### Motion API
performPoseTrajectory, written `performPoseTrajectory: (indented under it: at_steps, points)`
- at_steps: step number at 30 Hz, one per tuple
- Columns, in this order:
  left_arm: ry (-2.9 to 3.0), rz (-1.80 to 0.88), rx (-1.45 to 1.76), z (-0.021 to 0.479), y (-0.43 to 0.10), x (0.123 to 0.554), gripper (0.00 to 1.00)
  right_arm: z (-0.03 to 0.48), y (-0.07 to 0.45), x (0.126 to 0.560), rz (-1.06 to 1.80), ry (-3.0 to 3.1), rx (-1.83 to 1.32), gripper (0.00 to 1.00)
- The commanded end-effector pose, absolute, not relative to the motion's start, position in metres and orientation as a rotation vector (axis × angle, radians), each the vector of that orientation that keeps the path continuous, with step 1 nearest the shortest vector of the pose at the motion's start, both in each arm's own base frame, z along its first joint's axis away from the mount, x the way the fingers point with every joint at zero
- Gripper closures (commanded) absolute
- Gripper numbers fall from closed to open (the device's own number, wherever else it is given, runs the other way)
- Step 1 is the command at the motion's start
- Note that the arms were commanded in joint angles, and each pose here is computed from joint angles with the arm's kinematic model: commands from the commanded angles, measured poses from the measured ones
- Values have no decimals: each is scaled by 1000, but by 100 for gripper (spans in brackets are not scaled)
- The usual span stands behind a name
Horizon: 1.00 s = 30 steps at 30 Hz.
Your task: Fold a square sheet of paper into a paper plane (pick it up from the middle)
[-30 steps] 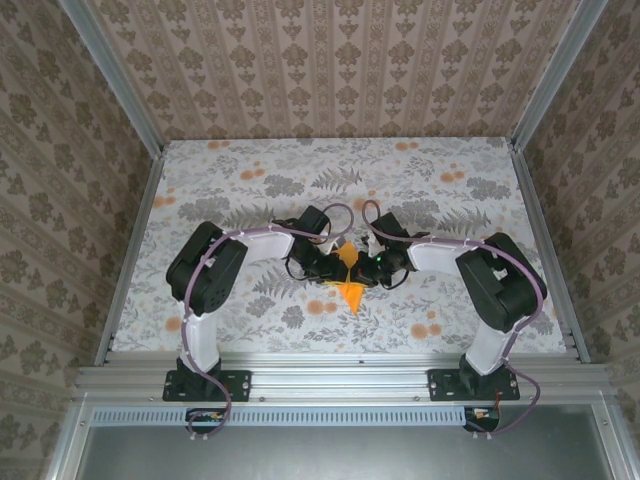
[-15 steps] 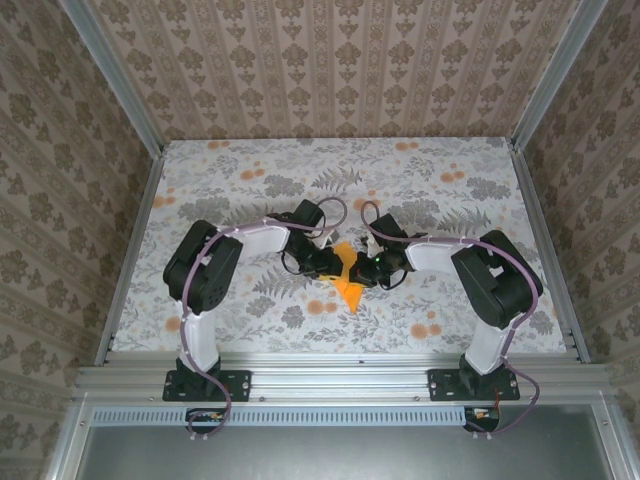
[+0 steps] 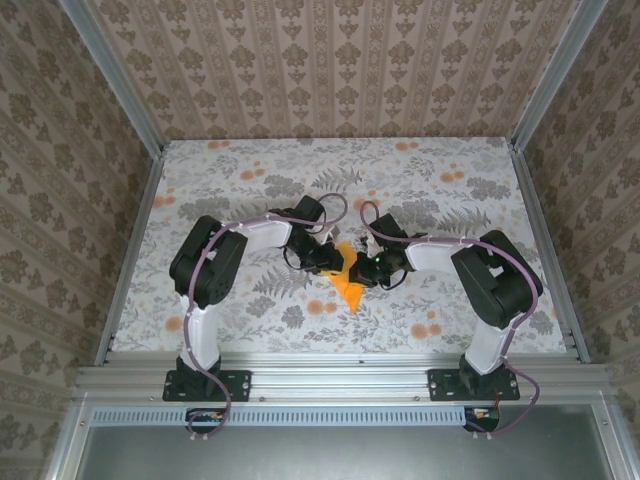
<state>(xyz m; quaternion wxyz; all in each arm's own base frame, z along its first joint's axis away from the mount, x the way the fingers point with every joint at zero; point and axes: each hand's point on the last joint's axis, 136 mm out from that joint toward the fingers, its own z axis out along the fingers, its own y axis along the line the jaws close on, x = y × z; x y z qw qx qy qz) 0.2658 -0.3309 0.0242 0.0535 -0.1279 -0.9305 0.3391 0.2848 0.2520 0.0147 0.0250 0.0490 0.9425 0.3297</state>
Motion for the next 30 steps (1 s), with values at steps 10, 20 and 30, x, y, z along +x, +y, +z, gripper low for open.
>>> performPoseTrajectory:
  at_steps: [10, 20, 30]
  points:
    - [-2808, 949, -384, 4, -321, 257, 75, 22, 255, 288, 1046, 2850, 114, 90]
    - [-2804, 945, -383, 1, -320, 256, 75, 15, 258, 282, 1050, 2873, 96, 89]
    - [-2803, 943, -377, -1, -318, 253, 75, 22, 262, 284, 1089, 2830, 52, 89]
